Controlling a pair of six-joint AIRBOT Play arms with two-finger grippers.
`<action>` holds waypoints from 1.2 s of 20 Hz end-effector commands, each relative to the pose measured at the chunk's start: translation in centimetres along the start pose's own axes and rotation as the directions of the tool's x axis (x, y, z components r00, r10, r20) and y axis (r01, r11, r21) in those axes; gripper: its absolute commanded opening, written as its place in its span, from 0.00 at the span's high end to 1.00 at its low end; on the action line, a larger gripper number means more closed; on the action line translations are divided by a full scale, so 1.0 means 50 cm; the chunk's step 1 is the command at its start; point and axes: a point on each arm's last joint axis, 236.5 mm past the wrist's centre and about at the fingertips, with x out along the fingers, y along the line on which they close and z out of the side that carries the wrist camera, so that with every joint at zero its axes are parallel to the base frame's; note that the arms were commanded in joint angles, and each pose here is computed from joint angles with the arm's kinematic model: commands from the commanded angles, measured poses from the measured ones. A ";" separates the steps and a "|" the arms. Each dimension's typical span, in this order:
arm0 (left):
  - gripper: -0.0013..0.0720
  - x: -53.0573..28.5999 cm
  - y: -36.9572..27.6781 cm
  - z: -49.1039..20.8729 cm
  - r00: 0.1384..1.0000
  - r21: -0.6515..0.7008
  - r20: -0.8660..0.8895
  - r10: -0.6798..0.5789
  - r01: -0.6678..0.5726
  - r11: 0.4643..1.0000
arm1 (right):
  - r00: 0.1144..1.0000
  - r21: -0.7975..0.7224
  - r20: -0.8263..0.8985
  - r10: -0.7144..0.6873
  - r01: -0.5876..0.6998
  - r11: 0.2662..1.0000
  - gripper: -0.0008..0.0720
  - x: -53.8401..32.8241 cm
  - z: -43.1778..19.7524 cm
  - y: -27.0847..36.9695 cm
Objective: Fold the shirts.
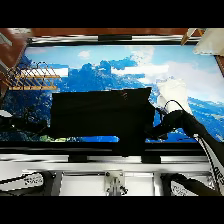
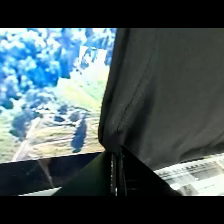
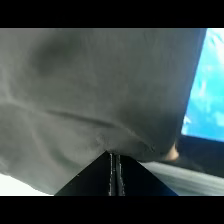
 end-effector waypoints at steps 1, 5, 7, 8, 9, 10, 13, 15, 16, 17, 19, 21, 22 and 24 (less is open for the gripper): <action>0.94 -0.019 -0.018 0.024 0.999 0.082 0.041 -0.020 0.017 0.997 | 0.995 -0.083 0.092 0.044 -0.037 0.996 0.89 -0.041 0.036 0.039; 0.94 -0.129 -0.097 0.141 0.965 0.232 0.246 -0.089 0.031 0.972 | 0.905 -0.211 0.424 0.047 0.049 0.976 0.90 -0.230 0.178 0.111; 0.94 -0.200 -0.133 0.220 0.922 0.248 0.374 -0.105 0.011 0.969 | 0.827 -0.223 0.559 0.064 0.076 0.972 0.90 -0.314 0.257 0.146; 0.94 -0.226 -0.145 0.257 0.896 0.227 0.434 -0.097 -0.004 0.974 | 0.796 -0.227 0.601 0.075 0.079 0.971 0.90 -0.340 0.293 0.160; 0.94 -0.247 -0.156 0.291 0.869 0.196 0.486 -0.089 -0.010 0.980 | 0.774 -0.225 0.628 0.080 0.081 0.971 0.90 -0.352 0.326 0.166; 0.94 -0.259 -0.168 0.323 0.847 0.170 0.525 -0.085 -0.006 0.985 | 0.761 -0.218 0.643 0.079 0.083 0.973 0.90 -0.354 0.360 0.168; 0.94 -0.245 -0.193 0.385 0.831 0.128 0.550 -0.089 0.022 0.992 | 0.745 -0.188 0.662 0.078 0.064 0.980 0.90 -0.332 0.462 0.168; 0.94 -0.198 -0.196 0.409 0.850 0.093 0.519 -0.090 0.048 0.994 | 0.730 -0.173 0.677 0.095 0.033 0.984 0.90 -0.316 0.522 0.172; 0.94 -0.167 -0.192 0.412 0.866 0.082 0.492 -0.089 0.056 0.995 | 0.735 -0.162 0.670 0.102 0.010 0.987 0.90 -0.300 0.545 0.173; 0.94 -0.133 -0.185 0.411 0.883 0.065 0.462 -0.087 0.064 0.996 | 0.745 -0.151 0.657 0.112 -0.015 0.988 0.90 -0.279 0.561 0.174; 0.93 -0.078 -0.169 0.408 0.909 0.035 0.409 -0.081 0.073 0.997 | 0.778 -0.126 0.620 0.102 -0.030 0.992 0.89 -0.228 0.574 0.155; 0.55 -0.049 -0.153 0.408 0.920 -0.010 0.385 -0.075 0.085 0.996 | 0.822 -0.114 0.566 0.069 -0.005 0.994 0.85 -0.181 0.564 0.128; 0.20 -0.044 -0.148 0.408 0.922 -0.019 0.380 -0.073 0.086 0.996 | 0.838 -0.113 0.543 0.057 0.005 0.994 0.63 -0.166 0.557 0.119; 0.02 -0.051 -0.143 0.408 0.922 -0.022 0.379 -0.075 0.090 0.996 | 0.857 -0.139 0.513 0.035 0.042 0.989 0.14 -0.164 0.539 0.112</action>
